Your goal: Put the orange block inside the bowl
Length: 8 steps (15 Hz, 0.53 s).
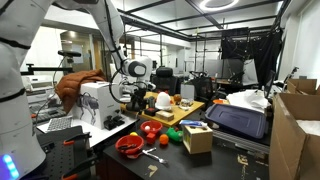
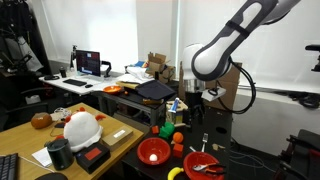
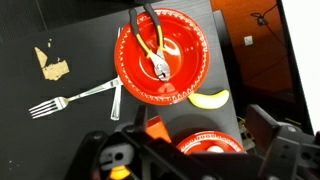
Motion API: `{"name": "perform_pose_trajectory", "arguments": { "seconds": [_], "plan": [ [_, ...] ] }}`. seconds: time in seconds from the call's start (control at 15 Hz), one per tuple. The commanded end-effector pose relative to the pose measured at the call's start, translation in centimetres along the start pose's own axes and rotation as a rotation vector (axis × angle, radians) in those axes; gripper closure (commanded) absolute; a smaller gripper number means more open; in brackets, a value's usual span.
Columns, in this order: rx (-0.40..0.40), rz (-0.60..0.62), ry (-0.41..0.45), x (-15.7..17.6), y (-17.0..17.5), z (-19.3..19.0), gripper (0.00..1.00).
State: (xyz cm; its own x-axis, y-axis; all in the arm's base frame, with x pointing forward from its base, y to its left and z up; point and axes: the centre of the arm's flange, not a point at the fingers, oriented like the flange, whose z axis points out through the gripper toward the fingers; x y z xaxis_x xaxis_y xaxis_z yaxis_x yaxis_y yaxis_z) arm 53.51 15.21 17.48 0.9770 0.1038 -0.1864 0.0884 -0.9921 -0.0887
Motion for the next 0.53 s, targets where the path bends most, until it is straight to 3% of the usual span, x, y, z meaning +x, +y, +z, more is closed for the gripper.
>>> {"name": "perform_pose_trajectory", "arguments": {
  "seconds": [0.0,0.2,0.47],
  "plan": [
    [-0.006,-0.001,-0.053,3.2,-1.9,3.1,0.0],
    [-0.008,-0.03,-0.073,4.3,-3.3,5.0,0.0],
    [-0.048,-0.061,-0.032,7.3,-4.1,6.2,0.0]
  ]
}}
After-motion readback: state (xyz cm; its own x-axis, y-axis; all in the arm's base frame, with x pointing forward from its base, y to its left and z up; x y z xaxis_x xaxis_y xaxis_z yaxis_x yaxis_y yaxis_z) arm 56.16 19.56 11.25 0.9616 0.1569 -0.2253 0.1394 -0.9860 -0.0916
